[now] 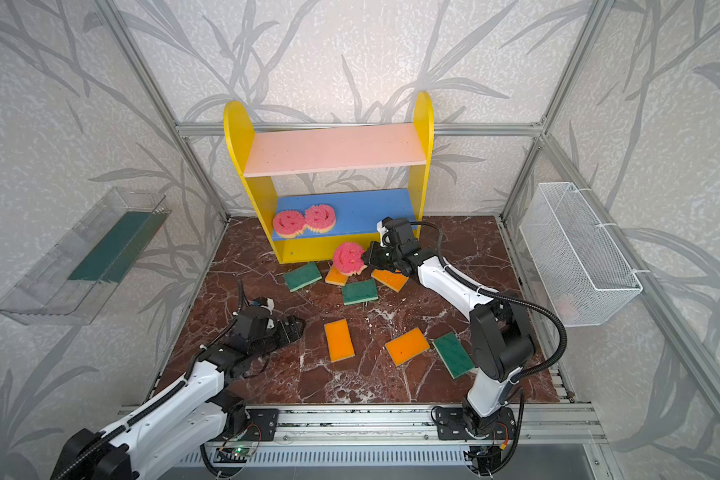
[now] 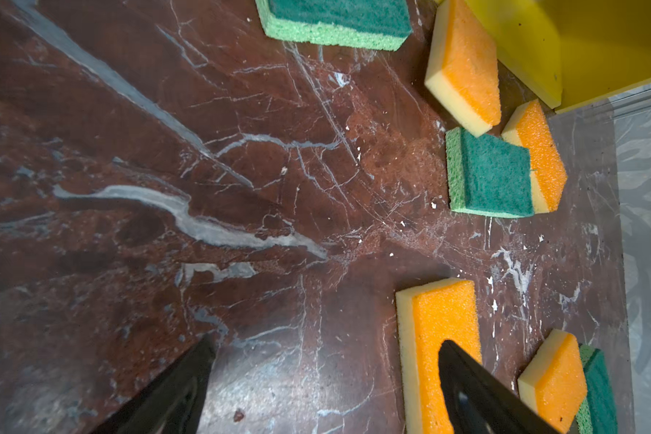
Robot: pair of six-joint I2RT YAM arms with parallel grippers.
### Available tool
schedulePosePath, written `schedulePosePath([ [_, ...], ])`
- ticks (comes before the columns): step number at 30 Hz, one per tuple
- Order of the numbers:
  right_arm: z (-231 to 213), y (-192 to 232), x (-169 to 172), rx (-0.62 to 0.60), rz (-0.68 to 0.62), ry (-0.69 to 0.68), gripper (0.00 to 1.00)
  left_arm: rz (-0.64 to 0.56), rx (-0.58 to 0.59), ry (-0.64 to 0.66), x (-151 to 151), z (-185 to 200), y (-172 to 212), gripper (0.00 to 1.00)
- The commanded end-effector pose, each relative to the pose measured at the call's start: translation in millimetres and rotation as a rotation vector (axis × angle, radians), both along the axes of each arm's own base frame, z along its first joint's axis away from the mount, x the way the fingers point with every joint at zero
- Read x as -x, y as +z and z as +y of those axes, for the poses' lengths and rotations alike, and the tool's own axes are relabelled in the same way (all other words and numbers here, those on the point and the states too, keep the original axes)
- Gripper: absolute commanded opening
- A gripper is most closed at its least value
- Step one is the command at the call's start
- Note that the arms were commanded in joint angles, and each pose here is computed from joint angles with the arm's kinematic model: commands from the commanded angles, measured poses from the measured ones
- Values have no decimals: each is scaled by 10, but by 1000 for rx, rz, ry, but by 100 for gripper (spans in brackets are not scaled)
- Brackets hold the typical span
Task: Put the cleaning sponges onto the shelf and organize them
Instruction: 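Lift the pink smiley sponge with the right gripper onto the blue shelf, then release the sponge beside the other two and open the right gripper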
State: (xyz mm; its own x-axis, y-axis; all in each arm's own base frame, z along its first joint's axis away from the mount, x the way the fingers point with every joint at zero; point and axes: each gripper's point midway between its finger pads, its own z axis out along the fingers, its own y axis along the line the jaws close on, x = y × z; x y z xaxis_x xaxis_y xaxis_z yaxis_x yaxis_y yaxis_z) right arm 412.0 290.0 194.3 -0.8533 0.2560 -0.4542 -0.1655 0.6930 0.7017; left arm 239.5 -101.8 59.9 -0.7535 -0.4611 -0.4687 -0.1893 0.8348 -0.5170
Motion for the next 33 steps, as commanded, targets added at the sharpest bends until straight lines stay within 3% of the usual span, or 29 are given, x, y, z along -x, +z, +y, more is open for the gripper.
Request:
schedulePosePath([
  [1,-32,381,-259,-70,-72,-82,4,-40,-2,-10,-82,-16,121,95],
  [7,-139,578,-639,-127,-101,-168,4,-44,11,-21,-83,-48,96,94],
  [20,-174,573,-1351,-164,-103,-276,4,-41,16,-39,-66,-83,71,94],
  [33,20,313,-1705,-178,-46,-286,4,-39,5,-39,-59,-72,56,94],
])
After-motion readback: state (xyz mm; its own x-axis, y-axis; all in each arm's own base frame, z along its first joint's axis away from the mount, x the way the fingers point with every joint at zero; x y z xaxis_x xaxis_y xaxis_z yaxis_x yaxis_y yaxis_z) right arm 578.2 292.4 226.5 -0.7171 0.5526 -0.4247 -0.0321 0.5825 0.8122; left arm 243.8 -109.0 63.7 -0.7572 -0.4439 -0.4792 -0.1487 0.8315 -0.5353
